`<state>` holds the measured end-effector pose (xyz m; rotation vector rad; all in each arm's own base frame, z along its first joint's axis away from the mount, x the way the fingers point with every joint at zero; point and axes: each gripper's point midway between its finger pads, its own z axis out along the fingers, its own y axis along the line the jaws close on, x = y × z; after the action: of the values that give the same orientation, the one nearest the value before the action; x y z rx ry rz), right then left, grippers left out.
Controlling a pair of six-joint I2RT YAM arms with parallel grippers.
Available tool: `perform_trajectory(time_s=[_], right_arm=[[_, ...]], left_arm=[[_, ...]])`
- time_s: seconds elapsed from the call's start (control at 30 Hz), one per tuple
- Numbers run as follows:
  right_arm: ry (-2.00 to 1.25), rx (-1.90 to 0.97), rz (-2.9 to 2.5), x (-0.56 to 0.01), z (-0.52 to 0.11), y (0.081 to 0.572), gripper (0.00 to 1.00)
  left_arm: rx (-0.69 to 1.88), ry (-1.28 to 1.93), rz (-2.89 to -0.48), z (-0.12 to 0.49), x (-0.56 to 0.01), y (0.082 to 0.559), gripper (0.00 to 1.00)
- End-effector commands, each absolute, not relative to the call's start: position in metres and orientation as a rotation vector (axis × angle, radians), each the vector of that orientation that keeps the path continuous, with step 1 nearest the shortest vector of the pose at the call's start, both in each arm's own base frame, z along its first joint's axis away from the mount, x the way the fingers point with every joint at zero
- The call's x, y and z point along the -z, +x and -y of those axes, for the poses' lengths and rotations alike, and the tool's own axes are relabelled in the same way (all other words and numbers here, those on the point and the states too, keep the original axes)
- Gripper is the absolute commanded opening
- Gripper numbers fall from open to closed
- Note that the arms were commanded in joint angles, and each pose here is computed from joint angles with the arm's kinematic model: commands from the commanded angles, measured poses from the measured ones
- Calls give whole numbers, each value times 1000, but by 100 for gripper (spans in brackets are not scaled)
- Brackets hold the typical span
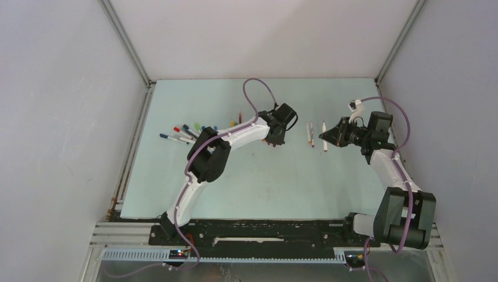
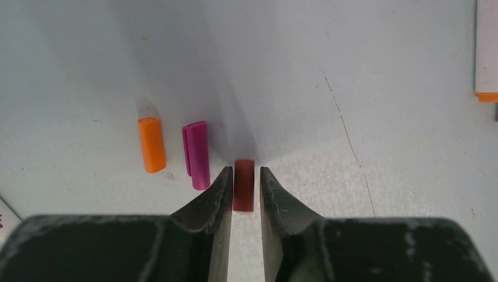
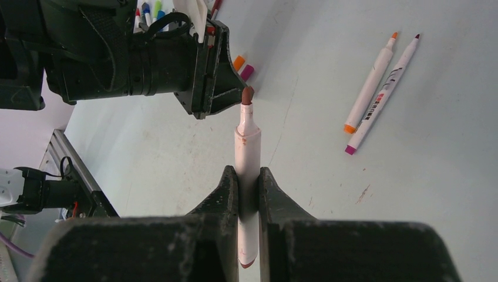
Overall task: Open the pen caps
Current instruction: Place the pen cap at the center of the board, then place the pen at the center of the board.
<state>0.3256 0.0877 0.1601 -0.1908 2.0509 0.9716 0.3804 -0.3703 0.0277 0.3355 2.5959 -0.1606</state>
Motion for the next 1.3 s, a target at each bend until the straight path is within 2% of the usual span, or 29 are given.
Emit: perform_trajectory(time_s=[0.0,0.2,0.47,0.73,1.0,1.1,1.2,1.27], right_arm=[[-229,-954,-1992,-179,-84,336,0],[-225,-937,-1992,-179,-79,337,0],[-260,-839,-2044,-161,-69,343,0],[-83,-729,-2154,-143,-56,368,3],[31,-567,-2338,-109,-59,399,8],[88,-516,-2394,-95,-49,408,8],[99,-519,-2444,-80,-50,412,8],[102,-523,-2471,-74,-54,413,8]], left_arm=[[171,328,-2532,375,-53,395,26],[214,321,-2474,377,-87,398,29],[461,286,-2209,357,-194,370,35],[513,173,-2073,281,-192,310,43],[587,-15,-1927,236,-198,283,58],[547,-83,-1882,219,-200,284,70],[505,-134,-1865,207,-196,286,88],[490,-150,-1872,204,-192,288,92]])
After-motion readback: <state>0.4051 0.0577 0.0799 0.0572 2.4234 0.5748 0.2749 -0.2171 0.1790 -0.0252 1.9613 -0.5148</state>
